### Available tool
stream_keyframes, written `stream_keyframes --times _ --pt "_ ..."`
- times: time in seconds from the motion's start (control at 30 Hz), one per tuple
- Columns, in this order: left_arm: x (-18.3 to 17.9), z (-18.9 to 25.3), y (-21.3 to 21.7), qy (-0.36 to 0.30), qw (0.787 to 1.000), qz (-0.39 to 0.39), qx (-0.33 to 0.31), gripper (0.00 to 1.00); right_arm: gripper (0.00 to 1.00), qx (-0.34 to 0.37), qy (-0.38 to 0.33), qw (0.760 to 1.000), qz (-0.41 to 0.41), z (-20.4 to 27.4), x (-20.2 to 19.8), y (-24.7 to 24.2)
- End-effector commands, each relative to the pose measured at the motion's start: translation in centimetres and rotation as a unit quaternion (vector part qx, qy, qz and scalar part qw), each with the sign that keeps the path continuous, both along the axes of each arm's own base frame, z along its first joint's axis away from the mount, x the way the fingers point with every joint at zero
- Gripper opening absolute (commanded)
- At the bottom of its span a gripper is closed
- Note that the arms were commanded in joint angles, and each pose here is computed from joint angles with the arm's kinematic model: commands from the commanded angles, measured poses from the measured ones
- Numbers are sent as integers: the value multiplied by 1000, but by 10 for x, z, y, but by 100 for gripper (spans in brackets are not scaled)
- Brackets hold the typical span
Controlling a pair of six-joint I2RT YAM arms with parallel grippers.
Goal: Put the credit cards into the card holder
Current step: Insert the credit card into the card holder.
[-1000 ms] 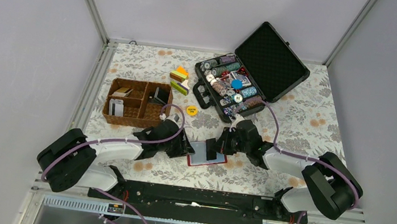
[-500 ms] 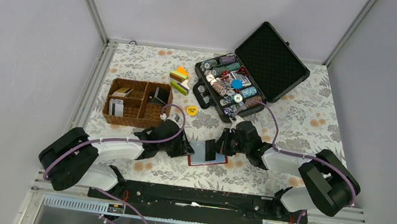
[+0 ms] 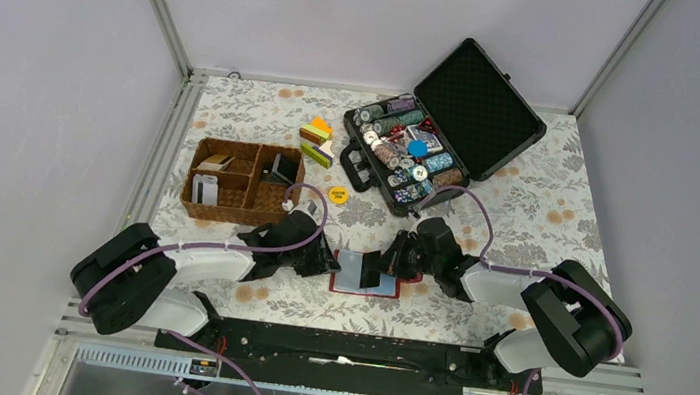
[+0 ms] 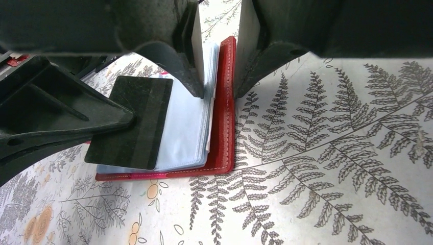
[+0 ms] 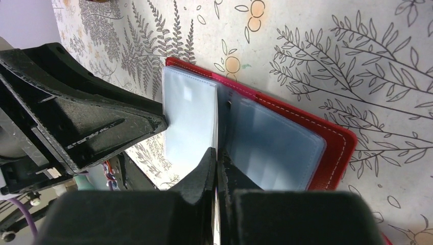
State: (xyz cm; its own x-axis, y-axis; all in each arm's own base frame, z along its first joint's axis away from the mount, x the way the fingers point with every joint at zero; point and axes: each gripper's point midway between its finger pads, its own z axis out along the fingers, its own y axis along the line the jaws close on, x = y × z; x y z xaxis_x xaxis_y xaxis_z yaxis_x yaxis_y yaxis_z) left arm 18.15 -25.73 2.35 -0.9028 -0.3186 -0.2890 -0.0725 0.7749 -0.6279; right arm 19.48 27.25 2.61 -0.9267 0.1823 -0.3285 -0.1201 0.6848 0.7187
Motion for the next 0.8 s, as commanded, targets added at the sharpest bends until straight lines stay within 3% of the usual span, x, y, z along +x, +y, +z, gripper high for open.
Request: stream_keyframes --times 0.0,0.77 --pt "-3 -10 2 4 1000 -2 8 29 0 -9 31 999 -33 -12 -2 -7" --pt "-8 -20 7 11 1000 -4 16 17 0 3 62 996 -59 -26 -14 -9"
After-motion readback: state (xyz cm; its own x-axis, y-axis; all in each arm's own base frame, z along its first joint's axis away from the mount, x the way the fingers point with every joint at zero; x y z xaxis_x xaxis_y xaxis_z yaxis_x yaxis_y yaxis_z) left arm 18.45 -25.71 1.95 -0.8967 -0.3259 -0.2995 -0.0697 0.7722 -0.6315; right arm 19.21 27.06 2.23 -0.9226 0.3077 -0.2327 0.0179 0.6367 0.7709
